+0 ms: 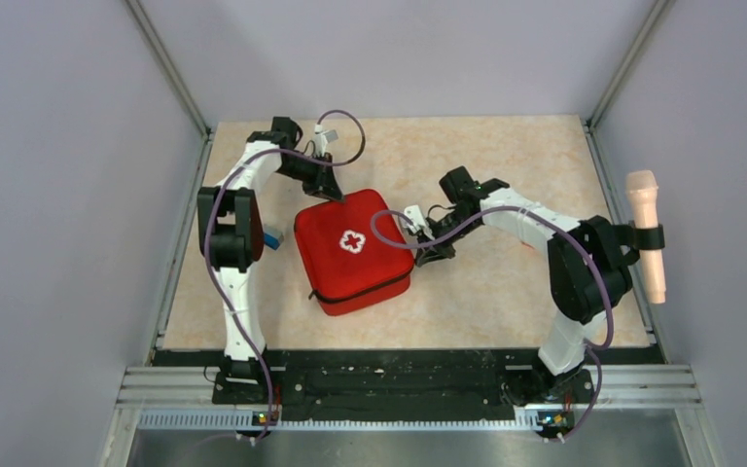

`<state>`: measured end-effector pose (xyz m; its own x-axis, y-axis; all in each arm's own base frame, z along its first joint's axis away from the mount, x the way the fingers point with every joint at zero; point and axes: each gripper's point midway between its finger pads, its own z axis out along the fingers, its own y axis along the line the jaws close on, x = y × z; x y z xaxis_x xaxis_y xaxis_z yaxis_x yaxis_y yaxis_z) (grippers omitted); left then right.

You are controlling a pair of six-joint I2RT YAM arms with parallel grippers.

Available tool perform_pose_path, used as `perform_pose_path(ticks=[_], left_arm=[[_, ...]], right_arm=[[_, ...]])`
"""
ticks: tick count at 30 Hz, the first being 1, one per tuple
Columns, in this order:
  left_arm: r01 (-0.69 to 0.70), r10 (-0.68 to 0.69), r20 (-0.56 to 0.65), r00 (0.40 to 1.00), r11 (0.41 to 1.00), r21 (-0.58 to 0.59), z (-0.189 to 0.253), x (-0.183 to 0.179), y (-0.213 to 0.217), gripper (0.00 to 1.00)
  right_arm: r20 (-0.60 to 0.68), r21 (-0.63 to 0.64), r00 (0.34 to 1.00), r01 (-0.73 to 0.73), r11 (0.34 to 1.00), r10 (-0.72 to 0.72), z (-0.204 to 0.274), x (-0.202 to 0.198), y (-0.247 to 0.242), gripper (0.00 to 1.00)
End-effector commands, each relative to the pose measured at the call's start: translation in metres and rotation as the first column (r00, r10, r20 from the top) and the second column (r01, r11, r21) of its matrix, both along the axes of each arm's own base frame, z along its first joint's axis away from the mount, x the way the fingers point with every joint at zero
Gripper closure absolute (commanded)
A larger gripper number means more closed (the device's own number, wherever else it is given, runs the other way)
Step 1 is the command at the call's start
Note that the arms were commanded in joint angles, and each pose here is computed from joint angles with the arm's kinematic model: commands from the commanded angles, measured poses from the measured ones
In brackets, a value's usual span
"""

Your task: Organize the medicine kit

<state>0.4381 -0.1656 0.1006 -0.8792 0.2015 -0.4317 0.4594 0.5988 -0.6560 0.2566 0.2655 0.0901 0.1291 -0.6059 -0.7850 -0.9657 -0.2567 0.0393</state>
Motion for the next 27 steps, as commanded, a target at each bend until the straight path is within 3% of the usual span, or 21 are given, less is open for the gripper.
perform_pose_path(ticks=[1, 9, 13, 20, 21, 22, 23, 25, 27], left_arm=[[-0.299, 0.271, 0.182, 0.945, 0.943, 0.148, 0.026, 0.055, 0.049, 1.00], [-0.515, 0.491, 0.155, 0.857, 0.814, 0.269, 0.022, 0.054, 0.091, 1.00], [-0.594, 0.597, 0.071, 0.799, 0.765, 0.247, 0.024, 0.037, 0.099, 1.00], [-0.725, 0.768, -0.040, 0.639, 0.619, 0.302, 0.011, -0.007, 0.110, 1.00], [-0.734, 0.777, -0.066, 0.626, 0.615, 0.289, 0.011, -0.011, 0.111, 1.00], [-0.722, 0.756, -0.086, 0.649, 0.647, 0.245, 0.015, -0.012, 0.106, 1.00], [-0.697, 0.721, -0.094, 0.687, 0.690, 0.196, 0.020, -0.013, 0.100, 0.93], [-0.662, 0.678, -0.058, 0.733, 0.730, 0.170, 0.033, -0.019, 0.097, 0.60], [-0.619, 0.624, -0.006, 0.781, 0.776, 0.122, 0.047, -0.020, 0.094, 0.43]], right_arm=[[-0.073, -0.014, 0.996, -0.046, 0.999, 0.045, 0.020, -0.024, -0.009, 1.00], [-0.130, -0.049, 0.991, -0.030, 0.998, 0.024, 0.017, -0.026, -0.011, 1.00], [-0.166, -0.081, 0.983, 0.067, 0.994, -0.079, 0.012, -0.014, -0.006, 1.00], [-0.231, -0.162, 0.943, 0.205, 0.965, -0.239, 0.013, 0.003, 0.004, 1.00], [-0.220, -0.175, 0.944, 0.210, 0.962, -0.247, 0.012, 0.006, 0.003, 1.00], [-0.200, -0.189, 0.946, 0.218, 0.958, -0.255, 0.011, 0.010, 0.002, 1.00], [-0.171, -0.196, 0.953, 0.217, 0.956, -0.251, 0.010, 0.015, 0.000, 1.00], [-0.080, -0.187, 0.977, 0.178, 0.966, -0.196, 0.011, 0.025, -0.003, 1.00], [0.015, -0.165, 0.991, 0.131, 0.977, -0.131, 0.015, 0.037, -0.002, 1.00]])
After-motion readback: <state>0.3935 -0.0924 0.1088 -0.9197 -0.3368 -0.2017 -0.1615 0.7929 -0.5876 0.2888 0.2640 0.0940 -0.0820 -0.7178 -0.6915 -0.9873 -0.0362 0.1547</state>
